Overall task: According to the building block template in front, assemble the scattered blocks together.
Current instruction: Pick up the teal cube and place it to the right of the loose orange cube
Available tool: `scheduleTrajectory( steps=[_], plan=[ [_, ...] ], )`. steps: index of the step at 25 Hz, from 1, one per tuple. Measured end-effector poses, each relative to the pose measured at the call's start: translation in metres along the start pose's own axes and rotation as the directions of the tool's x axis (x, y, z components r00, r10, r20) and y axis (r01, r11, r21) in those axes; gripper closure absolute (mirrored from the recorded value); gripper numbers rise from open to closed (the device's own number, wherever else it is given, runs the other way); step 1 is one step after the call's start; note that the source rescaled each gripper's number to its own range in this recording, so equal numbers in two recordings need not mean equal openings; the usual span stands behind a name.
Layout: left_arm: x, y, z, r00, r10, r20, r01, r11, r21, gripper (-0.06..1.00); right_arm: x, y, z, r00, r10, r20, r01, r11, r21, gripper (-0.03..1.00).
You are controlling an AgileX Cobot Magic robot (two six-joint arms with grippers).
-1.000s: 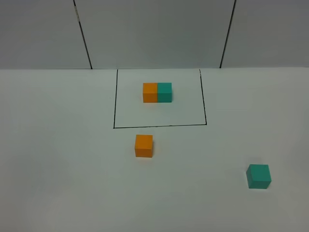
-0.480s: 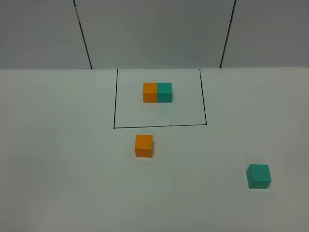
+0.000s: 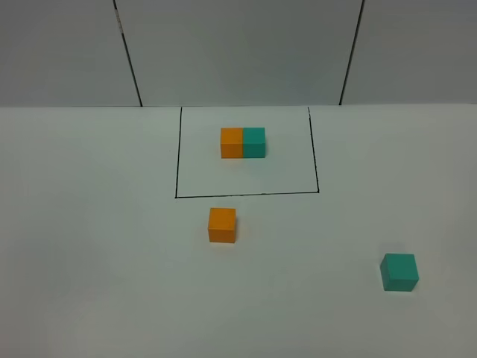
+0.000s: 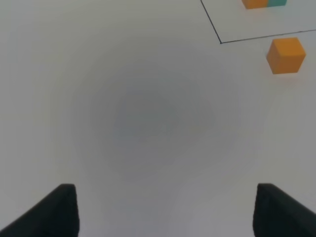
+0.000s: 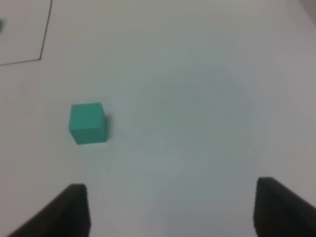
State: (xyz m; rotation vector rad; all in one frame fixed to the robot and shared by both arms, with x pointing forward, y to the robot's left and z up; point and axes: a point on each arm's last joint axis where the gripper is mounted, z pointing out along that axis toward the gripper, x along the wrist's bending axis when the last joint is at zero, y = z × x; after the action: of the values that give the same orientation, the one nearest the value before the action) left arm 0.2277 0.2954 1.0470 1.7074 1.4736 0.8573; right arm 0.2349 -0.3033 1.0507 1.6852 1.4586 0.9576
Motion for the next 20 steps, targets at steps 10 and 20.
scheduleTrajectory(
  steps=[10,20],
  plan=[
    [0.000,0.000,0.000,1.000,0.000,0.000,0.000,1.000,0.000,0.32,0.003,0.000,0.000,0.999,0.025,-0.035,-0.025,1.000,0.011,0.52],
    [0.000,0.000,0.000,1.000,-0.001,0.000,0.001,1.000,0.000,0.32,0.041,0.067,0.113,0.972,0.029,-0.234,0.102,0.843,0.528,-0.02]
  ],
)
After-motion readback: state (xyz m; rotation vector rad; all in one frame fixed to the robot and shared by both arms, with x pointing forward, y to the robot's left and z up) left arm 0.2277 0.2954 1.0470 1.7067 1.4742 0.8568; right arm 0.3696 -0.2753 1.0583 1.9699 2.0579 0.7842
